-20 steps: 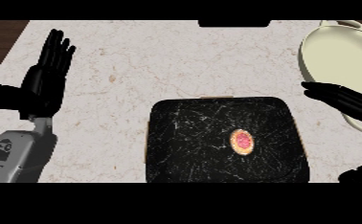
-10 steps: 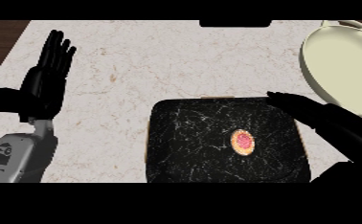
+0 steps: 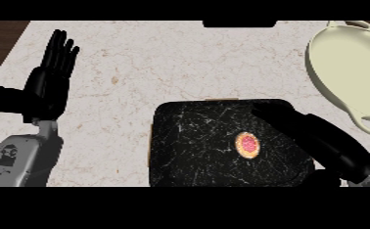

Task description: Pick the cupcake from the tray and place it in the pot

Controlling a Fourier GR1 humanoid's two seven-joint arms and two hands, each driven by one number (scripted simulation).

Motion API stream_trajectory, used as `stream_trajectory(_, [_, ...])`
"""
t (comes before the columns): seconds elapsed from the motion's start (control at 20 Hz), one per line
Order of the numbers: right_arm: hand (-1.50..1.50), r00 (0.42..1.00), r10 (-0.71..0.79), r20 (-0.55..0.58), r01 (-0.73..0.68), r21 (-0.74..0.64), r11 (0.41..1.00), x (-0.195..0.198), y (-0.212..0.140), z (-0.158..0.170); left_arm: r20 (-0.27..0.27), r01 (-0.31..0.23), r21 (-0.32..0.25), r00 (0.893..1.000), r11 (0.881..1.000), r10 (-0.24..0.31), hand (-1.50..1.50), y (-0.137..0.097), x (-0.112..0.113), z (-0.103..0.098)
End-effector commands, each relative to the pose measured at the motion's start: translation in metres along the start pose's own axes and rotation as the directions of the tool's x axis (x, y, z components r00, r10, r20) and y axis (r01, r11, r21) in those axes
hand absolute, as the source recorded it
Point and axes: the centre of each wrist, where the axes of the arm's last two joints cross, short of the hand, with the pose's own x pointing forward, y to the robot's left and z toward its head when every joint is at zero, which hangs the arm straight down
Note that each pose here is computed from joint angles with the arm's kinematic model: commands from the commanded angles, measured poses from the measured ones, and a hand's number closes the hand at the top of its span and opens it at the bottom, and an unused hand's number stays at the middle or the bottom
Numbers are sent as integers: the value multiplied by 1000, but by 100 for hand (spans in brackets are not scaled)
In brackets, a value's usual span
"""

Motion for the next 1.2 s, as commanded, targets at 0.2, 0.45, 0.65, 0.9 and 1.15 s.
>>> stream_trajectory(0.2, [-150,999,41,3,-41,-33,999,20,26,-18,14,17,5,1000,1000,-17,0,4,-3,3])
stream_trajectory(0.45, [-150,995,62,-83,-65,-35,997,18,32,-16,8,13,0,1000,1000,-13,0,-5,-5,10])
stream_trajectory(0.65, [-150,995,46,-90,-46,-6,999,1,40,-43,1,-4,-15,1000,1000,4,0,-11,-2,12])
stream_trajectory(0.9, [-150,996,53,-65,-54,-7,999,-11,71,-48,3,20,4,1000,1000,-20,0,15,-23,16])
stream_trajectory(1.15, [-150,998,39,-54,-39,5,999,-1,64,-81,-8,-7,-1,1000,1000,7,0,5,3,5])
